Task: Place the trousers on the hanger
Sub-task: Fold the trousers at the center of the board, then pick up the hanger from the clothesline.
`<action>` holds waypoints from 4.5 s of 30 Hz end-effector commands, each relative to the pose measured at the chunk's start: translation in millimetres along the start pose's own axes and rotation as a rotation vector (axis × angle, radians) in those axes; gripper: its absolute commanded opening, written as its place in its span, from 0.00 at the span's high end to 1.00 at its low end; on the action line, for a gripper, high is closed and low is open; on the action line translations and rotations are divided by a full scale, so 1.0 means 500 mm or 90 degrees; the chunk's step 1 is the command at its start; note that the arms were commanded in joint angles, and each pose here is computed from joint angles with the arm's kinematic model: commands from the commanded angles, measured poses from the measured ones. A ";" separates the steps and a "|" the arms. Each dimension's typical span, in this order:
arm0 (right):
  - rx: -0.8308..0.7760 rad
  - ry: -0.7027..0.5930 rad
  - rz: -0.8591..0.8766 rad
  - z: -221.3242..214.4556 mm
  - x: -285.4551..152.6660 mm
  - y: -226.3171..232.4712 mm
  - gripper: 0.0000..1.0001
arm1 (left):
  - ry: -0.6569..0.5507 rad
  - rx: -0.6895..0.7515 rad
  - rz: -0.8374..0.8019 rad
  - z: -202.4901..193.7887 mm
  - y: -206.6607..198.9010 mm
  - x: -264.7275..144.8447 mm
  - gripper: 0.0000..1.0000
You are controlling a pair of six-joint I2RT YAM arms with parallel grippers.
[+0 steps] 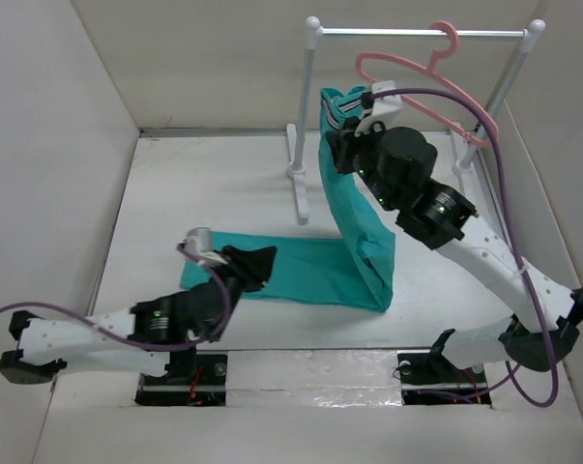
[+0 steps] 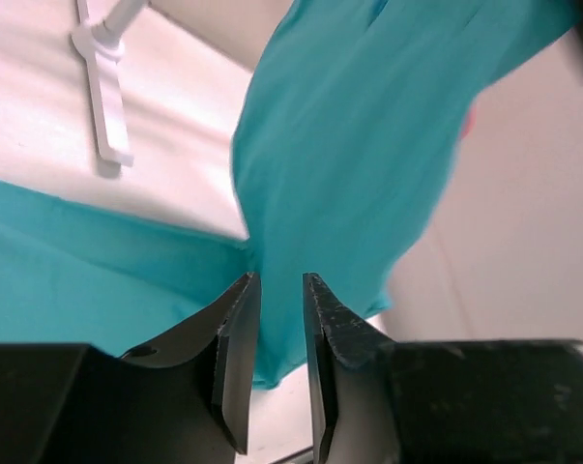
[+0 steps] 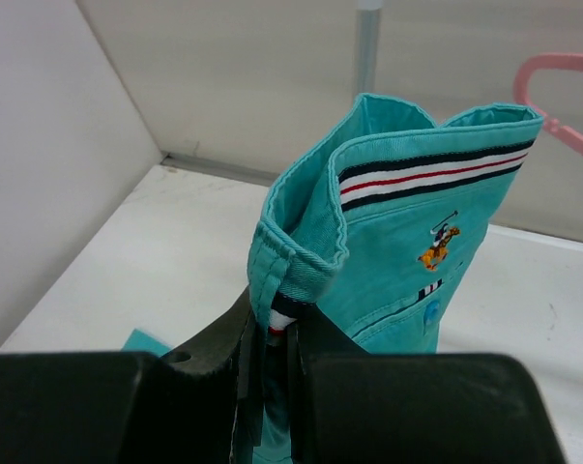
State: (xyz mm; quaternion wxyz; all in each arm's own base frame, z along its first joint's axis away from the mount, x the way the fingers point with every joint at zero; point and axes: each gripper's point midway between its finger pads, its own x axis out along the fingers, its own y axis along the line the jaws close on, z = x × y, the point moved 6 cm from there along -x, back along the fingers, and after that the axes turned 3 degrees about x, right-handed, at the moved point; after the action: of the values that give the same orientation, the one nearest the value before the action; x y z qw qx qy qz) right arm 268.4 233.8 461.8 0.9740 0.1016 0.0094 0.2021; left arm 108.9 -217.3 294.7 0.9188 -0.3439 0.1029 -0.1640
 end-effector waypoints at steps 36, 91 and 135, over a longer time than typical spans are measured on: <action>-0.009 0.251 0.367 -0.607 0.065 0.531 0.08 | -0.193 -0.160 0.121 0.288 0.215 -0.139 0.72; 0.111 0.348 -0.060 -0.722 -0.224 -0.214 1.00 | 0.276 0.116 -0.004 -0.262 0.178 0.223 0.71; -0.072 0.084 -0.426 -0.024 0.144 -0.406 0.24 | 0.120 0.255 -0.105 -0.175 0.083 0.130 0.74</action>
State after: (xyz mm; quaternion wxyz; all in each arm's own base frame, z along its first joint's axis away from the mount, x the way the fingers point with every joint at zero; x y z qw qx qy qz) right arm 418.2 86.2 383.4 0.9853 0.0092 0.1235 -0.1173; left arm 152.1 -265.1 186.1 0.9398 -0.1284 0.1459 -0.2810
